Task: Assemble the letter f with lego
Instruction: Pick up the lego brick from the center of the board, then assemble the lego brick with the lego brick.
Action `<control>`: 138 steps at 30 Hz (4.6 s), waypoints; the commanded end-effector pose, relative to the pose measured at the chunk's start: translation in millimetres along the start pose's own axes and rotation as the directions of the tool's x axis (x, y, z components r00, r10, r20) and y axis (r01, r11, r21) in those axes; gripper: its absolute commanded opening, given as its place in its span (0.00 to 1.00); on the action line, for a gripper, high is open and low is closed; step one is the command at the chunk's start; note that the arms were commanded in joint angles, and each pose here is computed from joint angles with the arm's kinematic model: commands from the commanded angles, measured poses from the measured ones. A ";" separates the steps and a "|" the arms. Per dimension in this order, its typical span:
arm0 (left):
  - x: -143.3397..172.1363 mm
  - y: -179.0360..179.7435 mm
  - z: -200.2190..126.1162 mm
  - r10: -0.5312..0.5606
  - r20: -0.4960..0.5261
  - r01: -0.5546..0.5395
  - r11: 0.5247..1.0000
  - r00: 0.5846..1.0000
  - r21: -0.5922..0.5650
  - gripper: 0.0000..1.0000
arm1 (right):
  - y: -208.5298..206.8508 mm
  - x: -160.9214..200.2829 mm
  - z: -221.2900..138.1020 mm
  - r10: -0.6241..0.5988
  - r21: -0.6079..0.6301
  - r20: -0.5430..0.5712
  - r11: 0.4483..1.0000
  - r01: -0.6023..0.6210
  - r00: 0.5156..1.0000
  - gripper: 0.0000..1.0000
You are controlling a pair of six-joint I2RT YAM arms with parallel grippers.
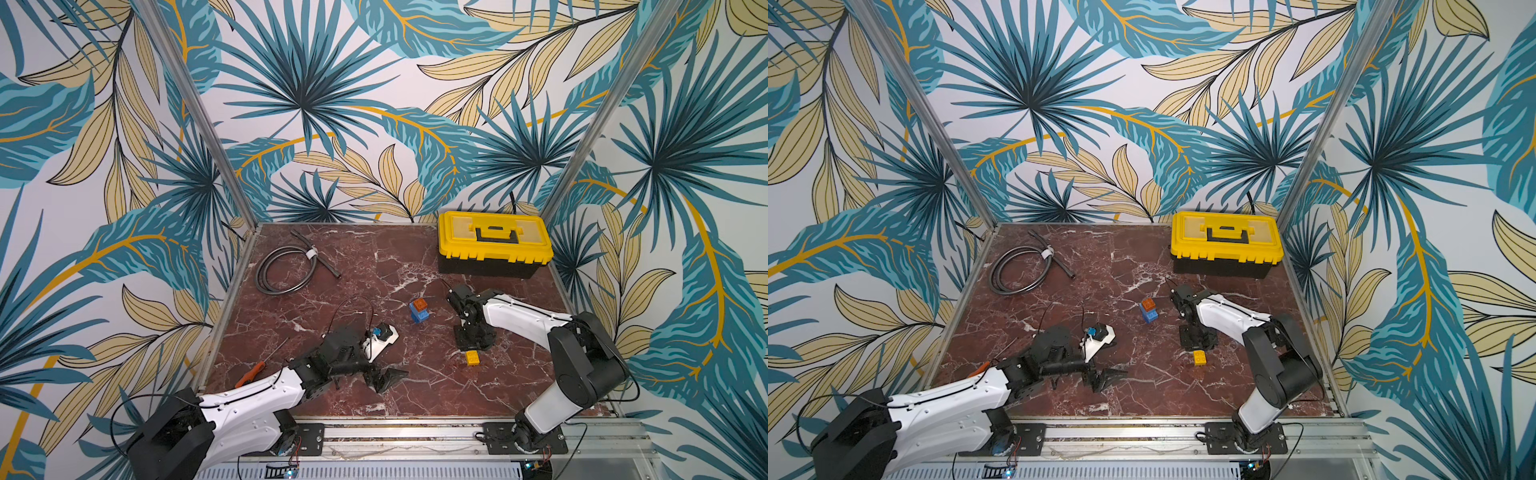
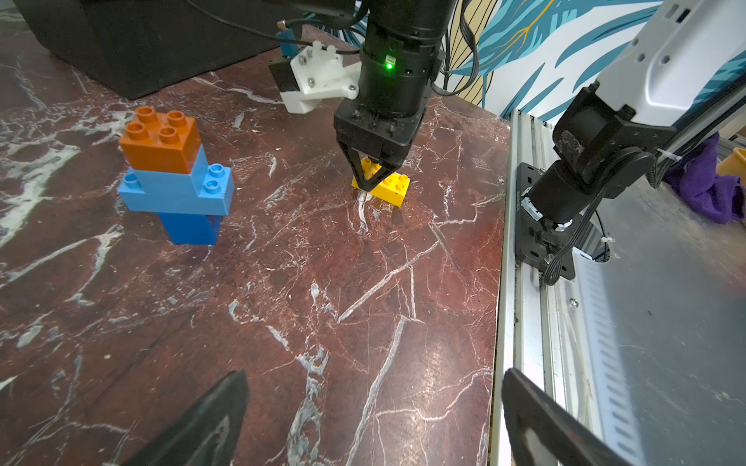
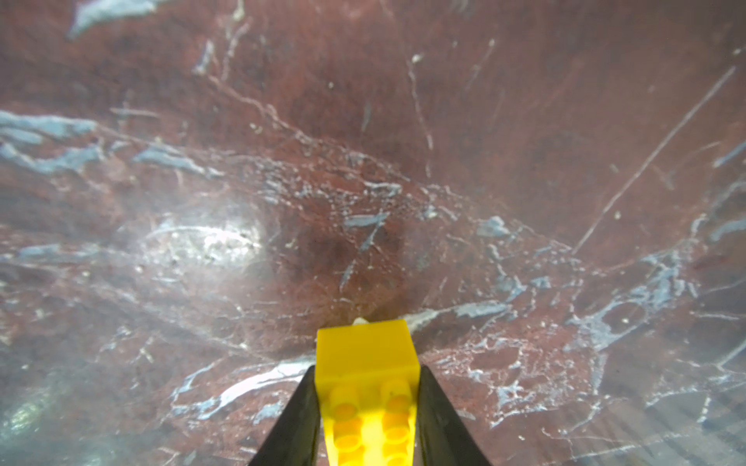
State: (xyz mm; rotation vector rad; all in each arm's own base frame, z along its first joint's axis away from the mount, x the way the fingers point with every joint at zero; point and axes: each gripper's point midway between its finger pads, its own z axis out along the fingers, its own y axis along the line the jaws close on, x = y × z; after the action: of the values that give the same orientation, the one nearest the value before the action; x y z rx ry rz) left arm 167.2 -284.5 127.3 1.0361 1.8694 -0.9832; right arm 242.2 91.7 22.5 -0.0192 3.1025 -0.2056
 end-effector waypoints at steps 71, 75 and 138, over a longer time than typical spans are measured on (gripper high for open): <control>-11.4 23.5 -8.1 -0.002 0.056 0.010 0.988 0.998 -0.156 0.99 | 104.1 -110.3 -137.6 -0.436 -0.068 0.121 0.893 0.446 0.892 0.24; -10.4 24.3 -7.9 -0.002 0.053 0.011 0.987 0.999 -0.159 0.99 | 109.2 -110.4 -133.9 -0.456 -0.056 0.105 0.885 0.463 0.884 0.24; -2.0 26.6 -6.5 -0.007 0.033 0.013 0.986 0.999 -0.167 0.99 | 126.2 -108.1 -111.8 -0.518 0.008 0.021 0.855 0.518 0.855 0.24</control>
State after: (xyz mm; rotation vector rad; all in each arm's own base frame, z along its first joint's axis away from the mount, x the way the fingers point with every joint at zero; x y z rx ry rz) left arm 191.4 -271.9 129.8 0.9064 1.8934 -0.8387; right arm 351.2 237.4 127.5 -0.8298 2.9597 -0.1581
